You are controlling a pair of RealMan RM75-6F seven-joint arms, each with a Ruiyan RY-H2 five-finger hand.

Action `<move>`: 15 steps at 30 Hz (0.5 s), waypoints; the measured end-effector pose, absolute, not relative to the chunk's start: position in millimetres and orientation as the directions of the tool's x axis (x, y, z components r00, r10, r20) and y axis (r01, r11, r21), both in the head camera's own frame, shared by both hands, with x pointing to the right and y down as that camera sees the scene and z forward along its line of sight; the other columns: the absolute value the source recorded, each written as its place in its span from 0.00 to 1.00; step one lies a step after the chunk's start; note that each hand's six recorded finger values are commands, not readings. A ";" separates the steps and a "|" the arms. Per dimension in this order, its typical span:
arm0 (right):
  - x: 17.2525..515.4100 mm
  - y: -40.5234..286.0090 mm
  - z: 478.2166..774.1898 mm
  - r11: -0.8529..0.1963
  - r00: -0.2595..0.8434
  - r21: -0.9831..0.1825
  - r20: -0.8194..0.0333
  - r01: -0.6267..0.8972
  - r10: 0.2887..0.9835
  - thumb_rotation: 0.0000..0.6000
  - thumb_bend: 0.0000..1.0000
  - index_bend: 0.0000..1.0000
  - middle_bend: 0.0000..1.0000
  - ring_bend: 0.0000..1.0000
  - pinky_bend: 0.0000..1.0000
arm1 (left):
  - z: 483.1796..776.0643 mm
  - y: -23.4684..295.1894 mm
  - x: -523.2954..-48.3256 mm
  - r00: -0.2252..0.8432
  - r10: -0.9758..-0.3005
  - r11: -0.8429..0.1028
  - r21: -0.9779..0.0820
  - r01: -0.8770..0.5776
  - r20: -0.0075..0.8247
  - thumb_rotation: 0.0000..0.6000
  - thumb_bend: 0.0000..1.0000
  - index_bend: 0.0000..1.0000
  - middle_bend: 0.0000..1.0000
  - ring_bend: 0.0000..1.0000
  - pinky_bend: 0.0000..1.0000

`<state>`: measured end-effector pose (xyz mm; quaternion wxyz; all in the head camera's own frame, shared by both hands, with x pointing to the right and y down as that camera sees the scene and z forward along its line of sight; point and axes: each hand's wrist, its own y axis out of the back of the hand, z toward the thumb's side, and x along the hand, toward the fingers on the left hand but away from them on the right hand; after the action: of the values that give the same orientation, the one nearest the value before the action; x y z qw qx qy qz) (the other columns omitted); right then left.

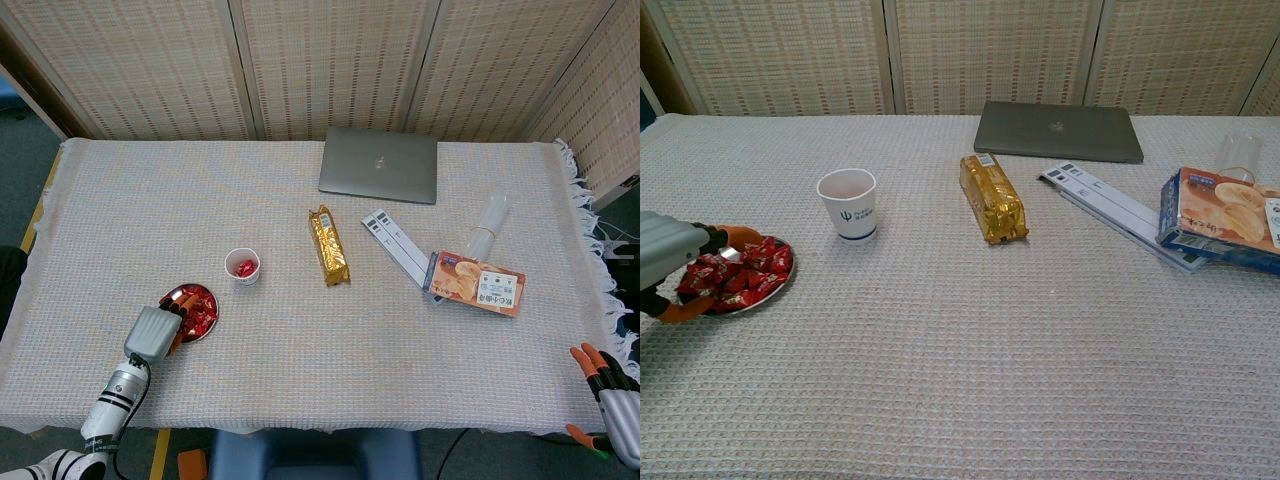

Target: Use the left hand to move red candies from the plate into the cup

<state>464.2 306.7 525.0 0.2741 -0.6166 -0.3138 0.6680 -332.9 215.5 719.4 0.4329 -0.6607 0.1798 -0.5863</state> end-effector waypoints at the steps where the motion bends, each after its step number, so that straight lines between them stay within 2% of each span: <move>1: 464.2 306.9 525.1 -0.653 -0.089 -0.757 -0.652 0.020 0.753 1.00 0.04 0.00 0.00 0.00 0.25 | 720.6 215.2 -331.2 0.252 -0.747 -0.555 -0.785 0.275 0.616 1.00 0.38 0.10 0.17 0.24 1.00; 7: 465.3 306.9 523.8 -0.650 -0.092 -0.760 -0.649 0.023 0.755 1.00 0.04 0.00 0.00 0.00 0.25 | 726.4 209.4 -323.5 0.259 -0.763 -0.521 -0.801 0.293 0.592 1.00 0.39 0.14 0.19 0.29 1.00; 15: 466.1 306.5 524.2 -0.650 -0.095 -0.759 -0.649 0.022 0.755 1.00 0.04 0.00 0.00 0.00 0.25 | 732.2 205.5 -324.9 0.249 -0.770 -0.514 -0.802 0.305 0.588 1.00 0.39 0.31 0.34 0.41 1.00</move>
<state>466.1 306.5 524.2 0.2737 -0.6143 -0.3162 0.6691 -324.9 205.5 732.2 0.4588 -0.6433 0.1805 -0.5857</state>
